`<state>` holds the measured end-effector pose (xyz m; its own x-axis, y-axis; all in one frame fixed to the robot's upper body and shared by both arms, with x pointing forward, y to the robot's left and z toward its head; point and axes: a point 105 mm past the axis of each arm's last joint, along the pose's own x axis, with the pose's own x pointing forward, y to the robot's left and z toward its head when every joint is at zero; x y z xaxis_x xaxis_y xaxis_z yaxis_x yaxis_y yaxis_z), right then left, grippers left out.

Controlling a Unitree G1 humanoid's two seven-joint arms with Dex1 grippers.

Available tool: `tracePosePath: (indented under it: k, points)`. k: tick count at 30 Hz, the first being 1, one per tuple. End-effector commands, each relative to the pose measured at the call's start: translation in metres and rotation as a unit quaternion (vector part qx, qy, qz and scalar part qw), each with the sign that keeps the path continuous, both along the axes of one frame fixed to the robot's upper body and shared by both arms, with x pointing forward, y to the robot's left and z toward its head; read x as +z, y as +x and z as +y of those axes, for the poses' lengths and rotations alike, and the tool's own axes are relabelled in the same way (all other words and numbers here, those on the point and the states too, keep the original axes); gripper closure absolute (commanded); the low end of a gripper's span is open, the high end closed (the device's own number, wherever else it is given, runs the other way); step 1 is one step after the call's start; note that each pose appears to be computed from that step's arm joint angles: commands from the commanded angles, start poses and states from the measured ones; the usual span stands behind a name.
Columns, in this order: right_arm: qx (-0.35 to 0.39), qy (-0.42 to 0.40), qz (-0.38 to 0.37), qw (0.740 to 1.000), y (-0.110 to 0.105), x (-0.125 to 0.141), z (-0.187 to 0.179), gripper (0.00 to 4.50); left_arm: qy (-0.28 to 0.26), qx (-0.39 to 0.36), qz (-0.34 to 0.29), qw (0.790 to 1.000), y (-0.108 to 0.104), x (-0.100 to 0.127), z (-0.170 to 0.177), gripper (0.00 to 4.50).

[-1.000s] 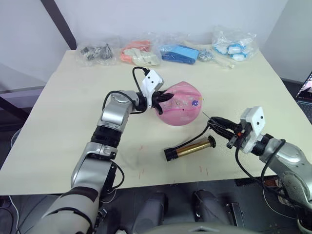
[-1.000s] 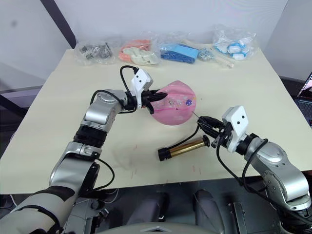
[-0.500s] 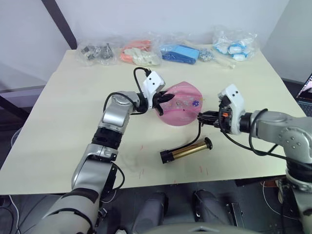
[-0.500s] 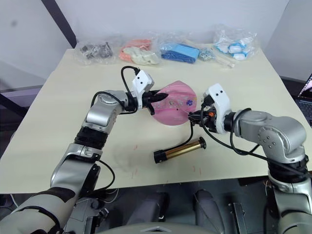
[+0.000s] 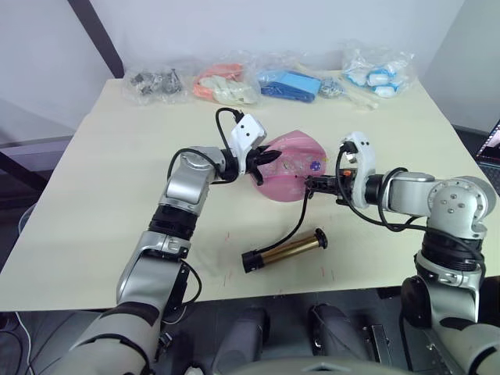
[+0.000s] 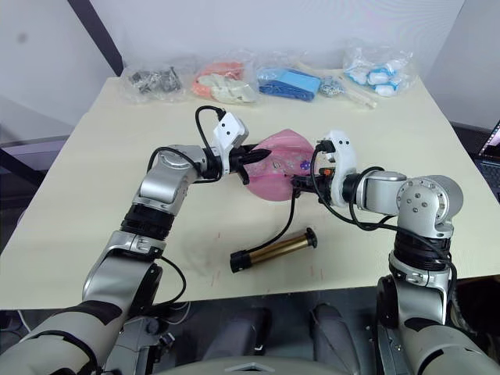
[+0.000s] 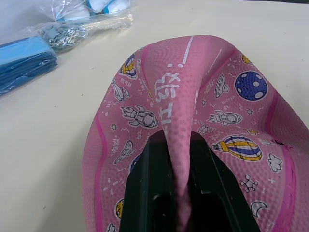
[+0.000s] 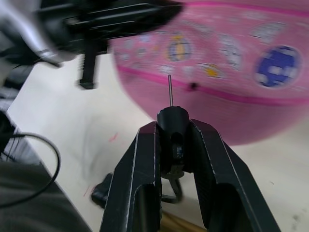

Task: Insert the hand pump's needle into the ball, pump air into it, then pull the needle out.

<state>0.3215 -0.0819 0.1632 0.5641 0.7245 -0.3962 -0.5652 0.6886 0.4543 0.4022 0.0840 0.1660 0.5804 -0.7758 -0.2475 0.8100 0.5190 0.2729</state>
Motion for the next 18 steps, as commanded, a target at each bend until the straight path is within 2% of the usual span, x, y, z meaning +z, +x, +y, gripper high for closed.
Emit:
tracePosePath:
  k: [1,18]
  points:
    - [0.008,0.03,0.009,0.999,-0.0013,0.0043,0.0042,4.15,-0.001,-0.012,-0.012,1.0,-0.0032,0.0041,-0.0067,4.38]
    - [-0.001,0.028,0.049,0.998,0.0059,-0.0004,0.0062,4.15,0.005,-0.024,-0.017,1.0,-0.0076,0.0017,-0.0082,4.38]
